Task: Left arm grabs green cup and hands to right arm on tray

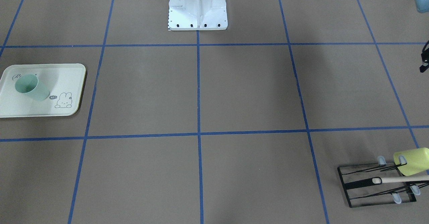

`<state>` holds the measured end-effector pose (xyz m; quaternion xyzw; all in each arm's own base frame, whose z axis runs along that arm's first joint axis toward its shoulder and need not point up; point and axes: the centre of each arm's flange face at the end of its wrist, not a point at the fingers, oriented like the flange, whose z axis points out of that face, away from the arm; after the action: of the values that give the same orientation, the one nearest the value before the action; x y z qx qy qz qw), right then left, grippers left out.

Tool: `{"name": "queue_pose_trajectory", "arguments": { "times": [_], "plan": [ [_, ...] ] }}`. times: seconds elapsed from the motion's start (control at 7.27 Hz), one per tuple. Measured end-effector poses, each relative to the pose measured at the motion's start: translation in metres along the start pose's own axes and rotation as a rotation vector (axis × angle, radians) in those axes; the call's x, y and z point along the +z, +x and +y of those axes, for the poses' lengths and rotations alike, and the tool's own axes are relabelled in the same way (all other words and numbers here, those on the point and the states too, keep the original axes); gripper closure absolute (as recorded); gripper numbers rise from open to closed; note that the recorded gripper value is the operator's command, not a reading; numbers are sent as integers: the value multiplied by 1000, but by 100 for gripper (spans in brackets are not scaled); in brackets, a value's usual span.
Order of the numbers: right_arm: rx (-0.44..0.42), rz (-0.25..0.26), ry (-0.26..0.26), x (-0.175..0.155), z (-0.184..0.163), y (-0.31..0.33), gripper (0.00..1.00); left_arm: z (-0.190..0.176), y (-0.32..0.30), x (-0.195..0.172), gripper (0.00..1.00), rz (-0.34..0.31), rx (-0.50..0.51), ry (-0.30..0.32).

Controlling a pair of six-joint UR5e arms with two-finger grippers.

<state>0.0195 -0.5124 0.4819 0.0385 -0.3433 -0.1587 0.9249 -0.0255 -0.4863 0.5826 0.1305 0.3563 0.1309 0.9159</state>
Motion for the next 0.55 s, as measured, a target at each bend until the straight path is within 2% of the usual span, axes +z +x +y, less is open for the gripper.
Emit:
{"name": "queue_pose_trajectory", "arguments": {
  "times": [0.28, 0.55],
  "plan": [
    [86, -74, -19, 19, 24, 31, 0, 29, -50, 16, 0, 27, -16, -27],
    [136, -95, -34, 40, 57, 53, 0, 39, -61, 24, 0, 30, -35, -45]
  ]
}}
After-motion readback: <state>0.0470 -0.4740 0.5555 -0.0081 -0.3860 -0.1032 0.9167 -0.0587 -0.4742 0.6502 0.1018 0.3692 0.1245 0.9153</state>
